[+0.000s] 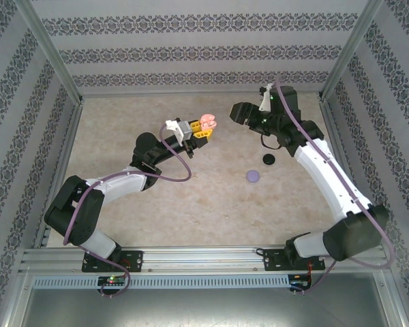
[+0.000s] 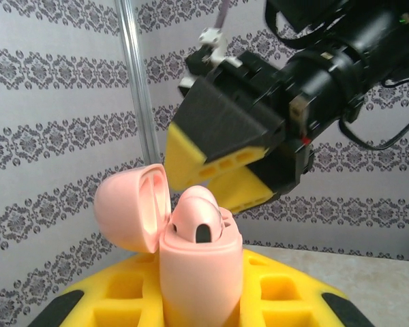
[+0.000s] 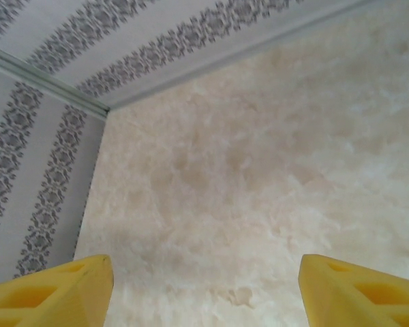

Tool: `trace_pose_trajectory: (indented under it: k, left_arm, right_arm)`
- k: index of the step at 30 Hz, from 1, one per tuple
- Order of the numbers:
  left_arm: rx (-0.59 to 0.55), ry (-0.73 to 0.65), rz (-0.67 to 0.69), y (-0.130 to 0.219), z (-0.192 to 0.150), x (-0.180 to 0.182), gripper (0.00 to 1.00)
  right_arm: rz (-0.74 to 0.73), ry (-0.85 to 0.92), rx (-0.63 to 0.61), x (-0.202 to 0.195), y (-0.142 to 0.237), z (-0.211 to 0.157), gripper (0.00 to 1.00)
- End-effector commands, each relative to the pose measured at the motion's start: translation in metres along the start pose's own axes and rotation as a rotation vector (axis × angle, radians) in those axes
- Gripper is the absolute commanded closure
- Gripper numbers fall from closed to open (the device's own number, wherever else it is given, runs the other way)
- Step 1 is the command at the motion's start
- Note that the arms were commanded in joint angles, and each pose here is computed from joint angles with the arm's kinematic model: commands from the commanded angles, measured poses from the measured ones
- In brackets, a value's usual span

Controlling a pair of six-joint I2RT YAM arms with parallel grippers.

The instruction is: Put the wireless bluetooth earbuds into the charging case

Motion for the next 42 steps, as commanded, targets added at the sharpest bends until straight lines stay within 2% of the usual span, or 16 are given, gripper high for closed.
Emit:
trace_pose_trajectory:
  k: [1, 7, 14, 20, 27, 42]
  left_arm:
    - [0.038, 0.023, -0.055, 0.0, -0.014, -0.008, 1.0]
    - [0.073, 0.07, -0.078, -0.001, -0.033, -0.01, 1.0]
    - [0.099, 0.099, -0.099, -0.002, -0.045, -0.012, 1.0]
    - [0.105, 0.103, -0.112, -0.005, -0.047, -0.013, 1.0]
    - [0.096, 0.101, -0.107, -0.007, -0.047, -0.011, 1.0]
    - [0.091, 0.083, -0.095, -0.01, -0.046, -0.008, 1.0]
  right_arm:
    - [0.044, 0.015, 0.042, 0.011, 0.002, 0.007, 0.29]
    - [0.075, 0.013, 0.111, 0.022, -0.015, 0.017, 0.42]
    - [0.1, 0.037, 0.164, 0.04, -0.037, 0.02, 0.76]
    - [0.107, 0.071, 0.235, 0.051, -0.055, 0.013, 0.94]
    - [0.114, 0.098, 0.284, 0.057, -0.061, -0.001, 0.95]
    - [0.174, 0.094, 0.391, 0.059, -0.04, -0.036, 0.98]
Point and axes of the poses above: each hand's point on the last joint's axis, 136 mm out from that joint toward the fingers, its own y axis back along the fingers, its own x axis along the line the jaws close on, z = x × y, the point moved 7 cm from there along y, back along the fingers, and after that the axes turned 8 degrees about y, right-handed, at the moved point
